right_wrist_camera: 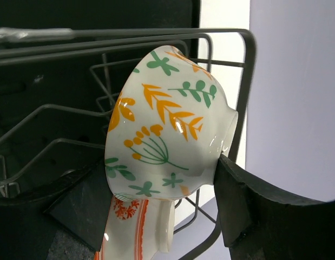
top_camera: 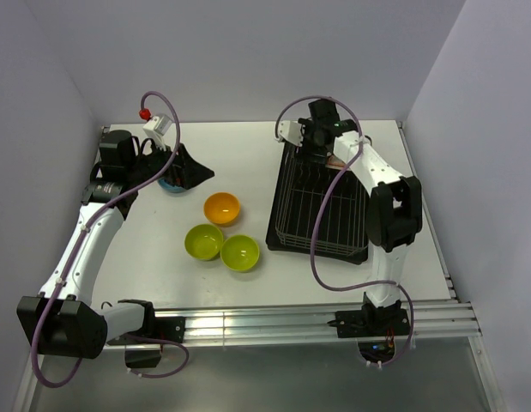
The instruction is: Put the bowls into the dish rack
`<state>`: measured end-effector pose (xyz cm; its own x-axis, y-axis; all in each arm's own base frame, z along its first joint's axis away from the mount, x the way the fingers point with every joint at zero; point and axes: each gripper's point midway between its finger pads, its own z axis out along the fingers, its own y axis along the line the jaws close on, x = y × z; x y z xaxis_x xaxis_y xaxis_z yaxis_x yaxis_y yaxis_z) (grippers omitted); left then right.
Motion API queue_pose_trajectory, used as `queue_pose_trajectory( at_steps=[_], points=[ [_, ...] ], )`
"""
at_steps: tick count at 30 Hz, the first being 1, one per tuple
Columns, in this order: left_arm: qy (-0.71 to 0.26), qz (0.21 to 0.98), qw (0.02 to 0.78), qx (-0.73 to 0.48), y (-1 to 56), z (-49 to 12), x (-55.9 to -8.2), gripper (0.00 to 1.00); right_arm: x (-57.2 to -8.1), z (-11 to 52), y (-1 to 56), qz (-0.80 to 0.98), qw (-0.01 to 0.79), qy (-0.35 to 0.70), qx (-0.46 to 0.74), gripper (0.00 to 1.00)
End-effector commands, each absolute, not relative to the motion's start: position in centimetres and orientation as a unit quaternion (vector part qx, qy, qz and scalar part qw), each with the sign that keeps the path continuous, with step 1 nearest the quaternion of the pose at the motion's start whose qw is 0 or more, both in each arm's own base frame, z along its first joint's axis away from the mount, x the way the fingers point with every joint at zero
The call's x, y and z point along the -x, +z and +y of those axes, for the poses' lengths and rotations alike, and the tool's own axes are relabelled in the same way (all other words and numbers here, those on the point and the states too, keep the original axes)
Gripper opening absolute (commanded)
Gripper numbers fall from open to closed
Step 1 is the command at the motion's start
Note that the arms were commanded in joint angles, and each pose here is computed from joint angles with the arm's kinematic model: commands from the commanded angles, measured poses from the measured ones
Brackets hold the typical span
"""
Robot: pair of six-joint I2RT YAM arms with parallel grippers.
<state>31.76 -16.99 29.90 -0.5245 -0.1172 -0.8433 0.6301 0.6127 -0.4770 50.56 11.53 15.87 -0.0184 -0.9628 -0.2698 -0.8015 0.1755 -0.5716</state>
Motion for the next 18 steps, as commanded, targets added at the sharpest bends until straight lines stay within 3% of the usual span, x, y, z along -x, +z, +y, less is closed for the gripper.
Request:
queue_pose_trajectory(
  at_steps=[1,18],
  points=[
    [-0.412,0.757,0.475,-0.176,31.0,-17.0,-31.9,1.00,-52.2,11.7,19.4,0.716,0.357,-0.135,0.585,0.00],
    [-0.413,0.758,0.474,-0.174,30.9,-17.1,-31.8,0.99,-50.6,13.1,17.3,0.787,0.329,-0.050,0.519,0.00]
  ],
)
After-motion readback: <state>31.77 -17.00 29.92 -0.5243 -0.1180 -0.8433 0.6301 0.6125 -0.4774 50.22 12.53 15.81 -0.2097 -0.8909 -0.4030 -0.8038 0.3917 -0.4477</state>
